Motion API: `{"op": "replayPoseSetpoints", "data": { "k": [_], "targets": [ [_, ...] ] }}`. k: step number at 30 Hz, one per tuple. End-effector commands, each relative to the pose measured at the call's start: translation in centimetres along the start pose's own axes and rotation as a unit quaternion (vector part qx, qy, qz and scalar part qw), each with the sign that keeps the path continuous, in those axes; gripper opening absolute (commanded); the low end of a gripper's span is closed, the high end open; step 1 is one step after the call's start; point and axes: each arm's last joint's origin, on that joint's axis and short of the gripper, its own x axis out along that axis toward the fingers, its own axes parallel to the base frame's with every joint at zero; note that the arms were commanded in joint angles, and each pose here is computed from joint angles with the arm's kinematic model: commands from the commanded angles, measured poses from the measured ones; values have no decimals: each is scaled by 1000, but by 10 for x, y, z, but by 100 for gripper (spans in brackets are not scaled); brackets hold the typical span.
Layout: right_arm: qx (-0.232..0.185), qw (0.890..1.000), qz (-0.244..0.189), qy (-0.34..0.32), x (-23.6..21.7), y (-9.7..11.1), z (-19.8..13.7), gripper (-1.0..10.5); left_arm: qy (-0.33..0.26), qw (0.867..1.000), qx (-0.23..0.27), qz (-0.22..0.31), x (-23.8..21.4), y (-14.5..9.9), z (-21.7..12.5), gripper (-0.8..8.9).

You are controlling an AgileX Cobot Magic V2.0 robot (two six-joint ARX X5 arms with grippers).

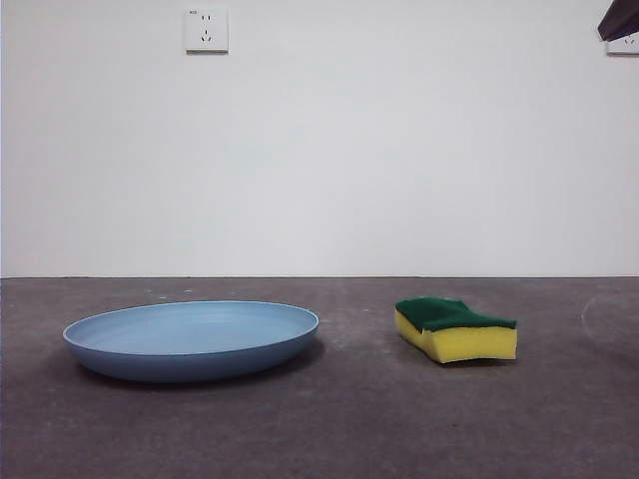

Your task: Pick up the plate,pick up the cloth,clean the plate with the cloth

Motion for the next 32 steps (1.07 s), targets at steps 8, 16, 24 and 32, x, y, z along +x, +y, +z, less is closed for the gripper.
{"op": "replayPoseSetpoints", "data": {
  "k": [8, 16, 24, 32],
  "targets": [
    [-36, 999, -25, -22, -9, -6, 0, 1, 5, 1000, -4, 2, 1, 1, -4, -3],
    [-13, 993, -82, -78, -17, -30, -18, 1, 5, 1000, -4, 2, 1, 1, -4, -3],
    [-4, 986, -61, -156, 0, -45, -79, 1, 5, 1000, -4, 2, 1, 1, -4, -3],
    [12, 991, -55, -125, 26, -48, -135, 1, 5, 1000, -4, 2, 1, 1, -4, -3]
  ]
}}
